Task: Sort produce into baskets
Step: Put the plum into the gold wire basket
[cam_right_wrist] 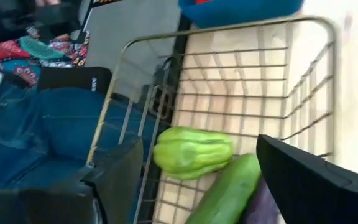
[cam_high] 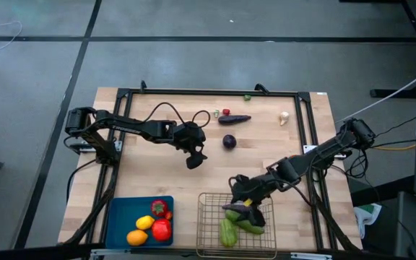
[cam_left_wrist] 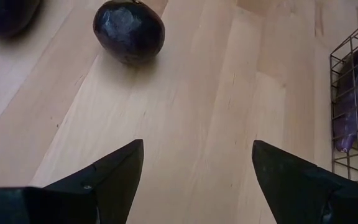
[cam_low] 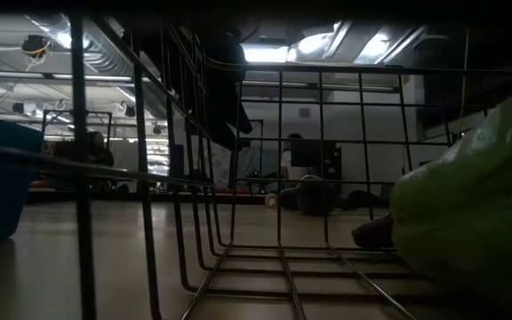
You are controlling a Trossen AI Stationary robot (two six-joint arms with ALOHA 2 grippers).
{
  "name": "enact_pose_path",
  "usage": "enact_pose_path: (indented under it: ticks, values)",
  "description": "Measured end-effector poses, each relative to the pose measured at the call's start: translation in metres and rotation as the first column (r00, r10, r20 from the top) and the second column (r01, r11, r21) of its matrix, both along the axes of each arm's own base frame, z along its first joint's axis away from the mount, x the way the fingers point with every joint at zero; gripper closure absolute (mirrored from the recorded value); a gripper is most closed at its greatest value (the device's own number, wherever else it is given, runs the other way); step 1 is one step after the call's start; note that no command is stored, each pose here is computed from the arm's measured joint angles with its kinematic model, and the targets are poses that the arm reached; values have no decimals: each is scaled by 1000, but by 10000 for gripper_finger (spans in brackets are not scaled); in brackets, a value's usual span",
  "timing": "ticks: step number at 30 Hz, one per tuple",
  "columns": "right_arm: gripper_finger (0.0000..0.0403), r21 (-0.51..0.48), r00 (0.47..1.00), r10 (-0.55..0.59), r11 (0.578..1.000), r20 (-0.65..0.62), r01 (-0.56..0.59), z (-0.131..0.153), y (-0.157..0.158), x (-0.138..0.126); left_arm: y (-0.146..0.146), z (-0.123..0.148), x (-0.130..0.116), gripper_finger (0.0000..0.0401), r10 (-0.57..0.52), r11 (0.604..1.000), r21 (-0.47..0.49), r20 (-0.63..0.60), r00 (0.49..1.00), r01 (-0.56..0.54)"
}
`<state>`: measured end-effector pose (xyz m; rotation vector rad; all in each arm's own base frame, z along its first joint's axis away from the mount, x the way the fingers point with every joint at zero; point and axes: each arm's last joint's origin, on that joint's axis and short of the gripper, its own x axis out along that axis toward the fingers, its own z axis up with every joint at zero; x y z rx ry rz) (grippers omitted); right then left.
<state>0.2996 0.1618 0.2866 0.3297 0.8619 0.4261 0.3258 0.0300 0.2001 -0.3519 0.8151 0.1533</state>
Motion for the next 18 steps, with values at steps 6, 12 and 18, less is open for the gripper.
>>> enact_pose_path:
  ticks: [6,12,18]
  values:
    - [45,2,999,41,999,11,-41,0,-3,2,0,0,0,105,-18,1000,16,-1,1000,18]
    - [12,-51,999,-19,998,39,21,0,-6,4,0,2,-1,105,-59,997,56,4,998,59]
    - [34,-110,993,-84,990,85,93,7,-37,12,-1,30,-13,105,-95,991,104,78,992,87]
